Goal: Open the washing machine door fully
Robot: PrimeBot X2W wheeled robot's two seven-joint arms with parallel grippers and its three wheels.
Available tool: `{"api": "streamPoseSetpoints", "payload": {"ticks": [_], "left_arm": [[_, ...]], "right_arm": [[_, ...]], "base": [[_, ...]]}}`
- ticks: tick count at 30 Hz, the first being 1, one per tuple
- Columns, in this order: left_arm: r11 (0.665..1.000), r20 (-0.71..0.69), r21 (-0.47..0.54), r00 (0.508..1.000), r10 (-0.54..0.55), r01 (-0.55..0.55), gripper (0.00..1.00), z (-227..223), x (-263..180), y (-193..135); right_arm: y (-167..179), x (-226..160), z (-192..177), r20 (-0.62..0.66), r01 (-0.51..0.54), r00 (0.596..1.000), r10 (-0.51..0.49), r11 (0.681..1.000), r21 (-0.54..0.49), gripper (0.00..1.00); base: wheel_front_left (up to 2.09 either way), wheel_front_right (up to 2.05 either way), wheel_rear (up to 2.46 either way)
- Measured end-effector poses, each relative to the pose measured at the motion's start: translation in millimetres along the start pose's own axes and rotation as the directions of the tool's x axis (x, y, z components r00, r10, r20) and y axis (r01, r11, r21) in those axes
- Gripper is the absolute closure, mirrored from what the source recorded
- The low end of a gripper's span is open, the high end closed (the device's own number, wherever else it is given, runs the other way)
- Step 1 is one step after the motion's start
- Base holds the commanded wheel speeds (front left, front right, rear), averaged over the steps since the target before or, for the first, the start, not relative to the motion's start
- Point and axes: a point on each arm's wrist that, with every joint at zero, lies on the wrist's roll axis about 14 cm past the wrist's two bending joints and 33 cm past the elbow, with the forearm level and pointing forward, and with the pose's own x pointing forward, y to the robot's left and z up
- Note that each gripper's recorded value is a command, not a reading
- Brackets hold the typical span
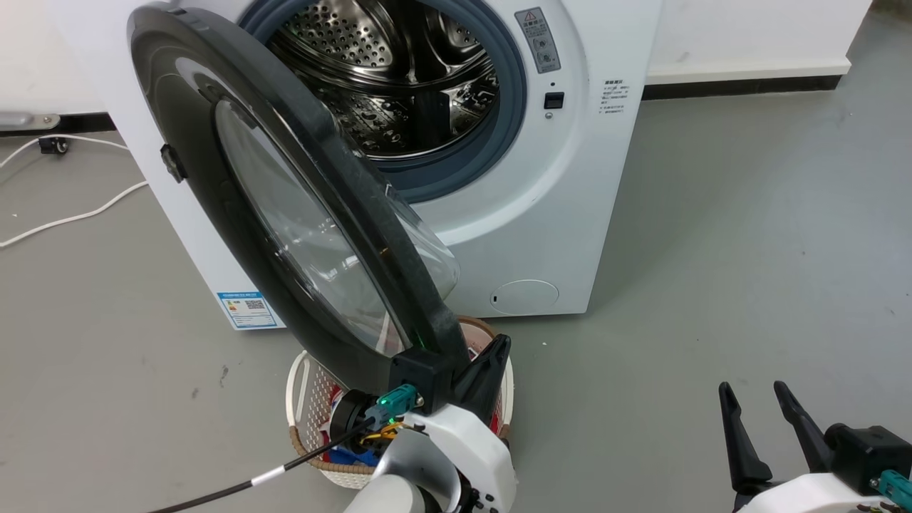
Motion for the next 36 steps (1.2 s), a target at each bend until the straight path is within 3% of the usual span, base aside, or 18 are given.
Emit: {"api": "streamPoseSetpoints", "payload": {"ticks": [21,36], "left_arm": [[0.987,0.044,-0.013,0.986,0.164,-0.163,1.0,9.2,-52.8,33.1],[0.936,0.099,-0.033,0.931,0.352,-0.351,1.0,23.6,-105.0,68.9]], "right_arm": [[16.4,14.0,4.6,-0.001,-0.057,0.998,0.057,0.998,-0.03,0.0],[59.5,35.9,-1.4,-0.031,-0.19,0.982,0.189,0.981,-0.033,0.0]], "base": [[0.0,0.0,0.0],[0.0,0.0,0.0]]}}
